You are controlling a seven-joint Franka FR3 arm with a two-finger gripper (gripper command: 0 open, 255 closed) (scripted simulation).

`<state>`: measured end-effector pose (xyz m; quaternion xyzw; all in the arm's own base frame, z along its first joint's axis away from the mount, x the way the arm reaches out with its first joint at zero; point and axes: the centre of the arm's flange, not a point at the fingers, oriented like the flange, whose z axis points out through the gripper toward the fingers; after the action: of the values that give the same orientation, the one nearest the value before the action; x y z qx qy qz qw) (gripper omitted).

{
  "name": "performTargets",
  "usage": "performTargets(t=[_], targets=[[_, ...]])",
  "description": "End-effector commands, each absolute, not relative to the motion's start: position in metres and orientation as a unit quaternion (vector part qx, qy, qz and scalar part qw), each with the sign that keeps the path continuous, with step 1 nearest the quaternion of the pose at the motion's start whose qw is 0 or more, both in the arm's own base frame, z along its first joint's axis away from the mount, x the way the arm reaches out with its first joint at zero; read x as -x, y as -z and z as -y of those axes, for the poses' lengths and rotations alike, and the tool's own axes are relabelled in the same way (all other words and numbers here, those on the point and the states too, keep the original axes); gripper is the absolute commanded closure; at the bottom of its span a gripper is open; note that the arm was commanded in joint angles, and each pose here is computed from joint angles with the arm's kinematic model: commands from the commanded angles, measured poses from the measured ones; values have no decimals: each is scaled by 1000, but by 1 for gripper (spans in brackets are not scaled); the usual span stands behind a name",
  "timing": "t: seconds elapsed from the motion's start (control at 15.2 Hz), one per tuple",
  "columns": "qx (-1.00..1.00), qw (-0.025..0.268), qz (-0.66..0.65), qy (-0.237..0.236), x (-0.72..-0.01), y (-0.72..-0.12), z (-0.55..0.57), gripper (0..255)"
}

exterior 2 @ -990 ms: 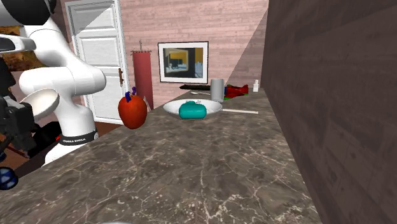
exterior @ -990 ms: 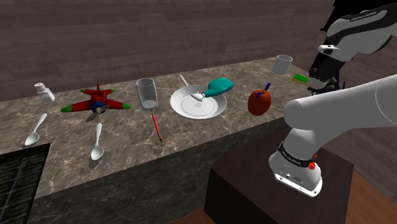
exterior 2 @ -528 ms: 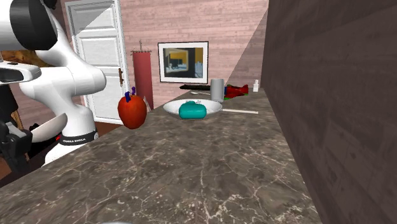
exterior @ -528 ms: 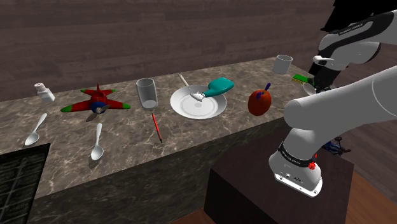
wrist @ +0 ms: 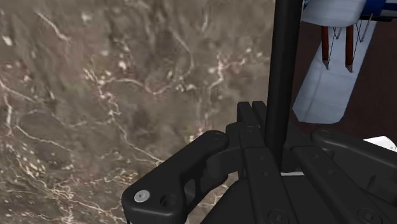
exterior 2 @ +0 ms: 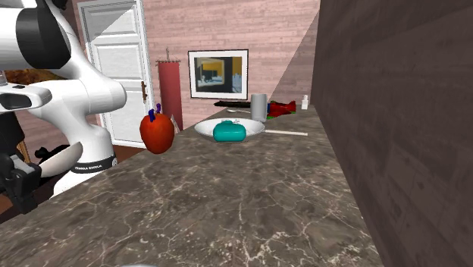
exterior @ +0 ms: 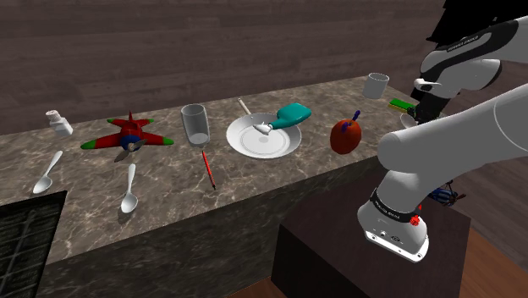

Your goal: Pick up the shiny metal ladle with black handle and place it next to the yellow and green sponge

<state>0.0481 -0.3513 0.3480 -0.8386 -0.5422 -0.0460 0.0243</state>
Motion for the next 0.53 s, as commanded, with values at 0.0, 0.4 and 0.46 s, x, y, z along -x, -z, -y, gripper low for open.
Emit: performTargets(t=[0.0, 0.4, 0.46], targets=[[839, 24, 542, 46, -48, -348, 351, 255], [839, 24, 542, 46, -48, -348, 351, 0], [839, 24, 542, 46, -47, -361, 353, 0]])
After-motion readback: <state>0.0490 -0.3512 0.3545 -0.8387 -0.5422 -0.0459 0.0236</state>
